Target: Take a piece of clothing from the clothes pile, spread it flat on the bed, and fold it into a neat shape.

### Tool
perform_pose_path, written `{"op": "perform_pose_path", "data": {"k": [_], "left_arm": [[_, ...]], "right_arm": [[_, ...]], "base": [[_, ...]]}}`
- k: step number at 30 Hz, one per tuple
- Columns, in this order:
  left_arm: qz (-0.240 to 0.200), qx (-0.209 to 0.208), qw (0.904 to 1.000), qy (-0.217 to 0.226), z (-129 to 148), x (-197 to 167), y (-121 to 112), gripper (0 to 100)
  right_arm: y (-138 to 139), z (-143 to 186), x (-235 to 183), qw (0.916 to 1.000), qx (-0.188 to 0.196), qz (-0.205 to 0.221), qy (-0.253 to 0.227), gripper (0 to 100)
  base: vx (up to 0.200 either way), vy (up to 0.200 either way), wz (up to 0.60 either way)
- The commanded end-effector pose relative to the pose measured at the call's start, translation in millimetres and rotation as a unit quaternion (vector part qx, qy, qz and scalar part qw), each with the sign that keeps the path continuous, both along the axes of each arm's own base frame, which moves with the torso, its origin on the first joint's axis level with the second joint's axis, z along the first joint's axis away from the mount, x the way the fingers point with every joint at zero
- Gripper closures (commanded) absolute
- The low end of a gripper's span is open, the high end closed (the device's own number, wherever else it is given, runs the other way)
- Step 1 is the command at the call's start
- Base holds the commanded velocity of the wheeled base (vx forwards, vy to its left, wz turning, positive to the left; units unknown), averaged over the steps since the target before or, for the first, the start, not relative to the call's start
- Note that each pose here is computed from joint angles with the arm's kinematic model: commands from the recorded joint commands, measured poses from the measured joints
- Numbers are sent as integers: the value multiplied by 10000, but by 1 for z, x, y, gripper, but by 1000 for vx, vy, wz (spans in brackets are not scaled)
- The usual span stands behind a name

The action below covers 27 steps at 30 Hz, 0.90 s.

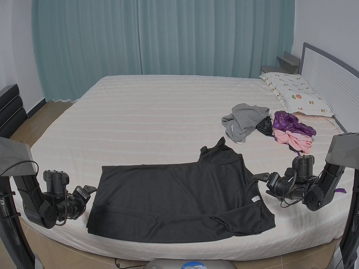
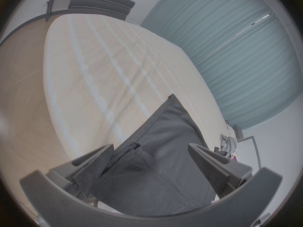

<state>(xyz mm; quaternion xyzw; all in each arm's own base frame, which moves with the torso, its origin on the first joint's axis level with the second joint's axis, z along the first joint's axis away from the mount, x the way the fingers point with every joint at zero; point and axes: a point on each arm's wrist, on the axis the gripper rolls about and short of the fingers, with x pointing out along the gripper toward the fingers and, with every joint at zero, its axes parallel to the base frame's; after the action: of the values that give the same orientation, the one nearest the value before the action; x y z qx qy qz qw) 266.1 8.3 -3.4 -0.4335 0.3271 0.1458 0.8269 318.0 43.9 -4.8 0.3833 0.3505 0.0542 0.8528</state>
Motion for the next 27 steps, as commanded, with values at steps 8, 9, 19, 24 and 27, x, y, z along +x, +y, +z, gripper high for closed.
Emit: {"op": "perform_pose_path", "data": {"k": [8, 9, 19, 24, 27], "left_arm": [[14, -1, 10000, 63, -1, -3, 0, 0], [14, -1, 10000, 63, -1, -3, 0, 0], [-11, 28, 10000, 62, -2, -3, 0, 0], [-39, 51, 9997, -238, 4, 13, 0, 0], [-95, 125, 9990, -426, 3, 32, 1, 0]], "right_arm": [[1, -2, -1, 10000, -2, 18, 42, 0], [1, -2, -1, 10000, -2, 18, 42, 0], [1, -2, -1, 10000, -3, 26, 50, 0], [2, -4, -1, 10000, -5, 33, 73, 0], [4, -6, -2, 9999, -5, 60, 113, 0]], "base": [[150, 0, 0], [0, 0, 0], [0, 0, 0], [0, 0, 0], [0, 0, 0]]}}
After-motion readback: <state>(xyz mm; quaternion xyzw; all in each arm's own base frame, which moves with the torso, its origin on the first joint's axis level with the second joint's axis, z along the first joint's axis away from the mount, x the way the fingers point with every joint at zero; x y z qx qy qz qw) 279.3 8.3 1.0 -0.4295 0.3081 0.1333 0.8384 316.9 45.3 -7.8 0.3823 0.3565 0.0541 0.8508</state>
